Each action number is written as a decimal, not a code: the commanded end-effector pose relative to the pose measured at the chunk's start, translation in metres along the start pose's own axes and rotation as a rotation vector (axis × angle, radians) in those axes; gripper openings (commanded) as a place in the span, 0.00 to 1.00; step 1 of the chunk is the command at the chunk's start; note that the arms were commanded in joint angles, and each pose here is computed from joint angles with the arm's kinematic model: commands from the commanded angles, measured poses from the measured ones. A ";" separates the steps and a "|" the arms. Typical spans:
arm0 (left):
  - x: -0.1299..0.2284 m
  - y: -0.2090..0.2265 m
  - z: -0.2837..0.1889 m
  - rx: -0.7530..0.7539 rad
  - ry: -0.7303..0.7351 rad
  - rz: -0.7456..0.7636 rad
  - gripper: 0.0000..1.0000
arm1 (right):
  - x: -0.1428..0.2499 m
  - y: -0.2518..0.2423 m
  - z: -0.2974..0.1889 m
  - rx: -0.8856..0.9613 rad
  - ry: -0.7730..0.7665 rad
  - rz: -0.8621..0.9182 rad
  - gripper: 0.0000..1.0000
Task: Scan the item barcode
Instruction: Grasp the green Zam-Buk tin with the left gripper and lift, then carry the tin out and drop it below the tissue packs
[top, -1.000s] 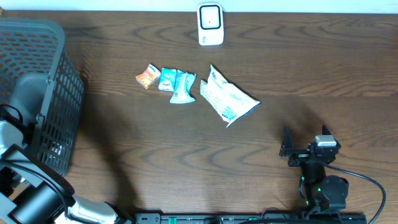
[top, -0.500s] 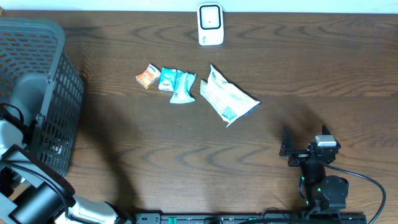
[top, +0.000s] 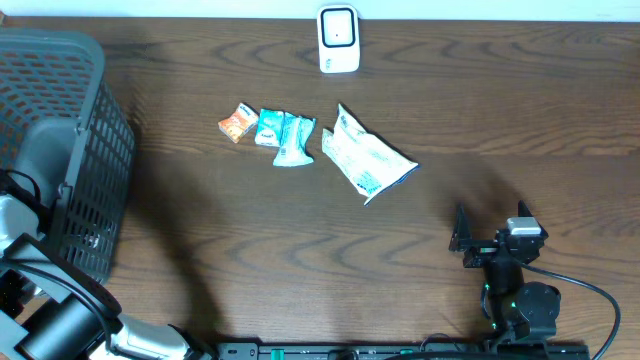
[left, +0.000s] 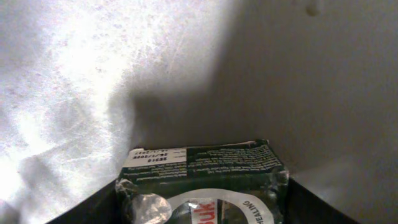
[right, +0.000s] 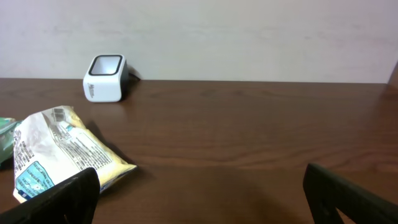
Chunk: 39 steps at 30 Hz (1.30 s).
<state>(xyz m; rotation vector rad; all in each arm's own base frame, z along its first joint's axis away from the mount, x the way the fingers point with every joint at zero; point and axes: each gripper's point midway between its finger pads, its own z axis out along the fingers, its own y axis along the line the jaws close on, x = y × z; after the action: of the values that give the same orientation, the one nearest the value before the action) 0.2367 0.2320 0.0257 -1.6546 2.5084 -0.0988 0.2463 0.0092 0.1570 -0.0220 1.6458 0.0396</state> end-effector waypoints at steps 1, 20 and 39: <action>0.021 0.004 0.015 -0.004 0.108 -0.017 0.66 | 0.001 -0.001 0.000 0.003 0.002 0.010 0.99; -0.074 -0.057 -0.208 0.195 -0.358 -0.010 0.61 | 0.001 -0.001 0.000 0.004 0.002 0.010 0.99; 0.106 -0.233 -0.400 0.944 -0.467 0.570 0.61 | 0.001 -0.001 0.000 0.004 0.002 0.010 0.99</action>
<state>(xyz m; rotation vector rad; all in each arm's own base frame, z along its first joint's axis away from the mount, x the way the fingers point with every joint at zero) 0.3326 0.0833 0.4545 -0.6723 1.8574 -0.5204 0.2463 0.0092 0.1570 -0.0220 1.6458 0.0396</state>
